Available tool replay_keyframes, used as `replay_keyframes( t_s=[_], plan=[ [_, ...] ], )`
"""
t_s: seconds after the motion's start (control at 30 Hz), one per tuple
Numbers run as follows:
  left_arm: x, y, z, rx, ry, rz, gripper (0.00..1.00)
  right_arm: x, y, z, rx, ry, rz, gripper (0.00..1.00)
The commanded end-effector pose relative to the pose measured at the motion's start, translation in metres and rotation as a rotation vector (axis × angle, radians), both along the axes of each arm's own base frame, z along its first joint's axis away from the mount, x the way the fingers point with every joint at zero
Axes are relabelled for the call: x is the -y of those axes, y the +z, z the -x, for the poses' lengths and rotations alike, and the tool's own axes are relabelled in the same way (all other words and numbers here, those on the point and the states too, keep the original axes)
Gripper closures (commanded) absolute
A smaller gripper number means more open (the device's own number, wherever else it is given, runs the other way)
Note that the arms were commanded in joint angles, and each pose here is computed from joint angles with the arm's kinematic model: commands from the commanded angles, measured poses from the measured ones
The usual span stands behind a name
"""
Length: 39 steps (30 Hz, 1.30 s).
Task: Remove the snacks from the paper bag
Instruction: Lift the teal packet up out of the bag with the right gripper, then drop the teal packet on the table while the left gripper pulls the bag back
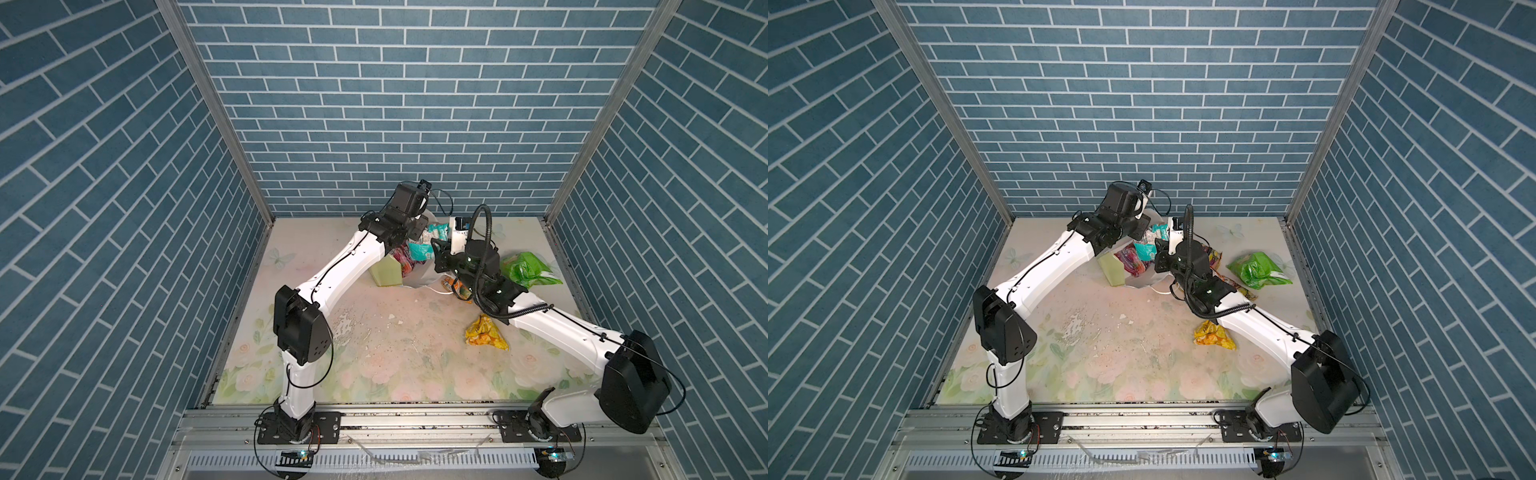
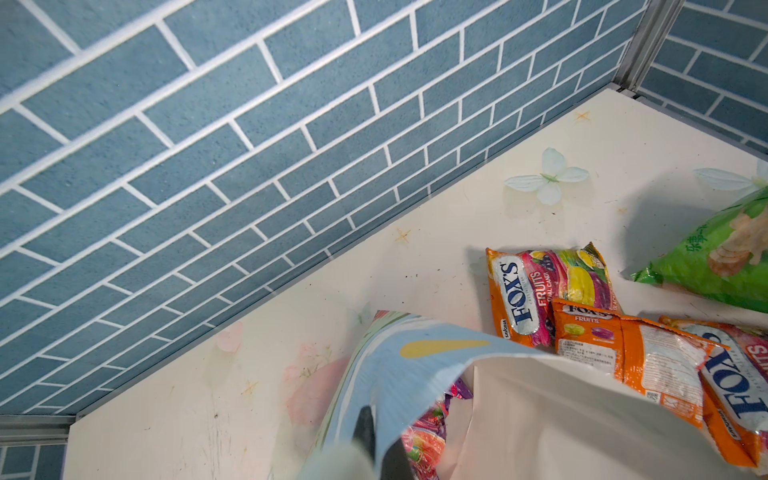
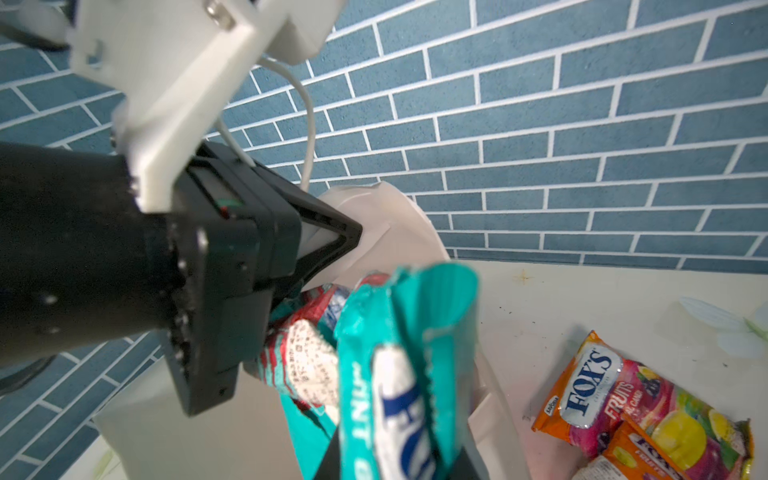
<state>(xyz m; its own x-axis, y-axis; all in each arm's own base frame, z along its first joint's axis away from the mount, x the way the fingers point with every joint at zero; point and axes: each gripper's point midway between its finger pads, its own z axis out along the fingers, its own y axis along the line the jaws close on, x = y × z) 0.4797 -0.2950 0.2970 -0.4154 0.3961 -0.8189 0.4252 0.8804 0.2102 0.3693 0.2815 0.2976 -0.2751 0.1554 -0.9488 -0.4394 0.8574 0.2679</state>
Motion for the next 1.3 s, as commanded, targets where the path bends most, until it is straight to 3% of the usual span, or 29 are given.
replay_keyframes(
  t_s=[0.0, 0.5, 1.27],
  plan=[
    [-0.008, 0.002, -0.007, 0.001, 0.035, 0.032, 1.00, 0.016, 0.045, 0.004, 0.112, -0.047, -0.053, 1.00],
    [-0.024, -0.007, -0.020, -0.030, 0.089, 0.103, 1.00, 0.036, 0.073, 0.017, 0.146, -0.087, -0.070, 1.00],
    [-0.055, 0.008, -0.011, -0.056, 0.074, 0.227, 1.00, 0.070, 0.140, 0.045, 0.182, -0.109, -0.131, 1.00]
  ],
)
